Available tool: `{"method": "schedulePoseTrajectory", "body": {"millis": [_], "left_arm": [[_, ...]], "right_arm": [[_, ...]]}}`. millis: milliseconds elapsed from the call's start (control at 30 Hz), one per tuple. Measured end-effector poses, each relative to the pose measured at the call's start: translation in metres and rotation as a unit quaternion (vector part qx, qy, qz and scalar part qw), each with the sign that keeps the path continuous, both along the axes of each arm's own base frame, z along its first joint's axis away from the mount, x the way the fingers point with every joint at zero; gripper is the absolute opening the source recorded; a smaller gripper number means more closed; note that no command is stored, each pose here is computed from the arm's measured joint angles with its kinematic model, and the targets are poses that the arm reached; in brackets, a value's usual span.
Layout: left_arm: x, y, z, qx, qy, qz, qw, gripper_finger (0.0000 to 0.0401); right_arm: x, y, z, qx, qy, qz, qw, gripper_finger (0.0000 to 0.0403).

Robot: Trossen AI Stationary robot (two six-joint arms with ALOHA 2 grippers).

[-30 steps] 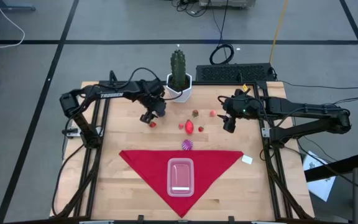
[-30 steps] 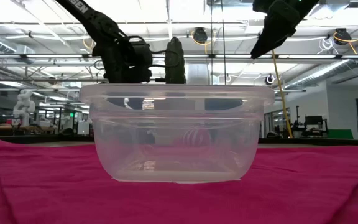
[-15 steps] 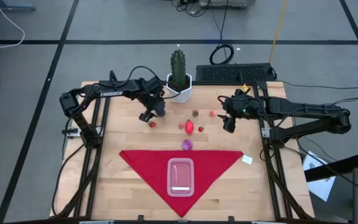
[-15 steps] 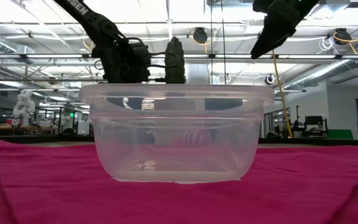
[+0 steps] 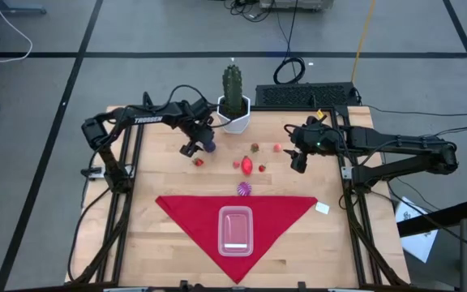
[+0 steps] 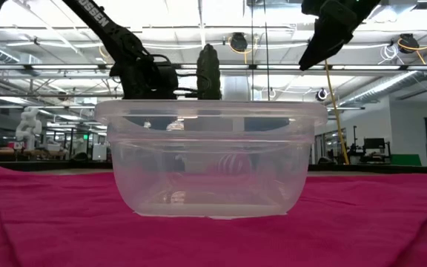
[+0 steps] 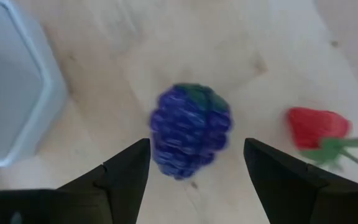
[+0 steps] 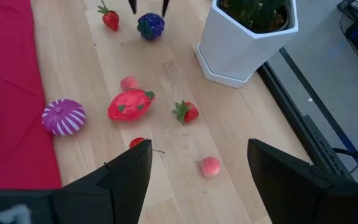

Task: Pick and placing Produce into tupperware
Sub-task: Put the blackberry into the transparent bin

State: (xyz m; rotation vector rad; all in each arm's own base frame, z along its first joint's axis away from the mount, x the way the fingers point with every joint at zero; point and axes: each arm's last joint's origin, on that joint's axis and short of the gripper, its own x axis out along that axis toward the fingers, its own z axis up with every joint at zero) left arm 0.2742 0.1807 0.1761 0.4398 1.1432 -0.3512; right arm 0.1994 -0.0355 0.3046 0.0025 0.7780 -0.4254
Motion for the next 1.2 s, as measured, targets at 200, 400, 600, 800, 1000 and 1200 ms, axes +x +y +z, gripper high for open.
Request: {"method": "schedulePoseTrajectory", "body": {"millis": [200,400,600,800,1000,1200], "left_arm": [[0.001,0.006,-0.007,0.004,-0.001,-0.008,1.000,0.0266],[0.002,0.008,-0.013,0.002,0.001,-0.019,1.000,0.0266],[0.001,0.010,-0.018,-0.006,0.009,-0.012,1.000,0.0266],[0.003,0.010,-0.015,-0.010,-0.001,0.012,1.000,0.0266],[0.003,0.010,-0.015,-0.023,0.001,0.045,0.999,0.0266],[0.002,0.010,-0.015,-0.041,0.005,0.096,0.995,0.0266]], "right_arm": [[0.000,0.000,0.000,0.000,0.000,0.000,1.000,0.0254],[0.000,0.000,0.000,0.000,-0.003,0.000,1.000,0.0254],[0.001,0.000,0.001,-0.001,-0.008,0.000,1.000,0.0254],[0.001,0.000,0.001,-0.001,-0.008,0.000,1.000,0.0254],[0.001,0.000,0.001,-0.001,-0.008,0.000,1.000,0.0254],[0.001,0.000,0.001,-0.001,-0.008,0.000,1.000,0.0254]]}}
